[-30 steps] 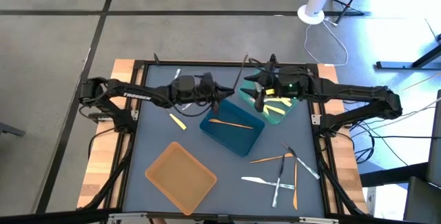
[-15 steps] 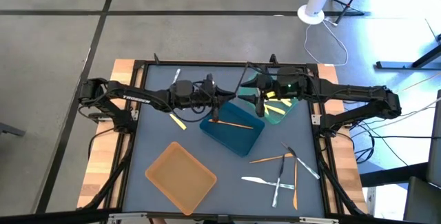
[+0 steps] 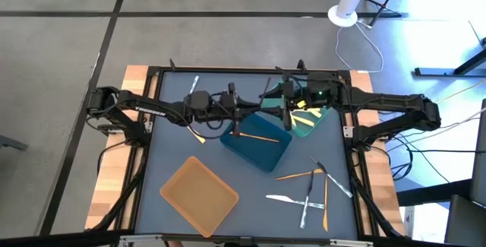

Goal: Sort silverware by color (type)
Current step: Put the right gold knife into the dark blue bin

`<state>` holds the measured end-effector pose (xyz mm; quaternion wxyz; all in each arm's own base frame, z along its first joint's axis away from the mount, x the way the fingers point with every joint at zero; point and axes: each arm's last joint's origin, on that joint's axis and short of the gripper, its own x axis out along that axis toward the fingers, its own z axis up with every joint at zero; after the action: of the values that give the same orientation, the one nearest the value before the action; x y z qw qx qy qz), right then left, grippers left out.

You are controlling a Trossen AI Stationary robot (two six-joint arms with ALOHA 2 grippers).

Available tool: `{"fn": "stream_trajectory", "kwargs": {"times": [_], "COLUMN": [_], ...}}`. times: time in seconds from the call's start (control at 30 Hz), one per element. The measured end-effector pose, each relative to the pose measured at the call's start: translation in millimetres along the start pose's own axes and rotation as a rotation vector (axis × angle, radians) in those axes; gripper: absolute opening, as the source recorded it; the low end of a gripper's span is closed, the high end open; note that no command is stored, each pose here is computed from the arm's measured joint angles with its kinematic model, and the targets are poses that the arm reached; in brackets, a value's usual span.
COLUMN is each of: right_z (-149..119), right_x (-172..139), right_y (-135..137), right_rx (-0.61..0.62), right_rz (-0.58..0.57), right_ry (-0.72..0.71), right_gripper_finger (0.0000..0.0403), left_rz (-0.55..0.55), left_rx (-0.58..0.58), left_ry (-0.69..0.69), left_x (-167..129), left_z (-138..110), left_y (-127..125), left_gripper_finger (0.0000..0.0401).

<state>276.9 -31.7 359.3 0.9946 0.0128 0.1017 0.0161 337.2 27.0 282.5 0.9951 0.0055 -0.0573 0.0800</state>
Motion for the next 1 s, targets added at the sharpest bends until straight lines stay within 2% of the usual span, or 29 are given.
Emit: {"fn": "stream_trajectory", "kwargs": {"times": [0.37,1.0], "right_z": [-7.3,-7.9], "right_x": [12.8,13.1], "right_y": [-1.7,-1.7], "right_rx": [0.004,0.005], "right_rz": [0.014,0.014], "right_ry": [0.024,0.029], "right_gripper_finger": [0.0195,0.0026], "left_rz": [0.000,-0.001], "left_rx": [0.001,0.002], "left_ry": [0.006,0.022], "left_x": [0.0,0.0], "left_z": [-0.6,-2.2], "left_y": [0.0,0.0], "left_gripper_finger": [0.0021,0.0021]}}
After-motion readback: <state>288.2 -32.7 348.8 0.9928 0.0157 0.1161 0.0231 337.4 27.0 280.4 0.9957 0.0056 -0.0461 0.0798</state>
